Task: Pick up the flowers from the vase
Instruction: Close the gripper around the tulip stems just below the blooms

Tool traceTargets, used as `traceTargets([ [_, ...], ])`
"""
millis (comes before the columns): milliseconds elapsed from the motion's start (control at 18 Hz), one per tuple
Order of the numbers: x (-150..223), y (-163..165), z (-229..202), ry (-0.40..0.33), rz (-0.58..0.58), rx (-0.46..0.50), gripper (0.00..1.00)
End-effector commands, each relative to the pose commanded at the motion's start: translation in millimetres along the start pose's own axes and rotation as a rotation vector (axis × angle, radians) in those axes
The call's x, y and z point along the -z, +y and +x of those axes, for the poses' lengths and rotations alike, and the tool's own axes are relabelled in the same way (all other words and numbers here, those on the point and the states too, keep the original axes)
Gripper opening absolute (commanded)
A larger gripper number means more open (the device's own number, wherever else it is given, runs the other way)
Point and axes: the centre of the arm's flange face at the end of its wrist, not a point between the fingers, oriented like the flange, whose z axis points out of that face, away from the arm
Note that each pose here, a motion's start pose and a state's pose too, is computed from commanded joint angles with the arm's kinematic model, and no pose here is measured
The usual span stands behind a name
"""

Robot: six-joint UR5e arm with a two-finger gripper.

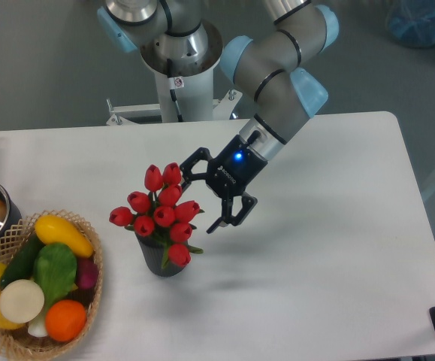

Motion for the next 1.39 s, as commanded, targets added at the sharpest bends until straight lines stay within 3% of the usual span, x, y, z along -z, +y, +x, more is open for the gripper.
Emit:
traceTargets([
  [1389, -33.0, -23.4, 23.0, 0.073, 0.07, -0.06, 1.0],
])
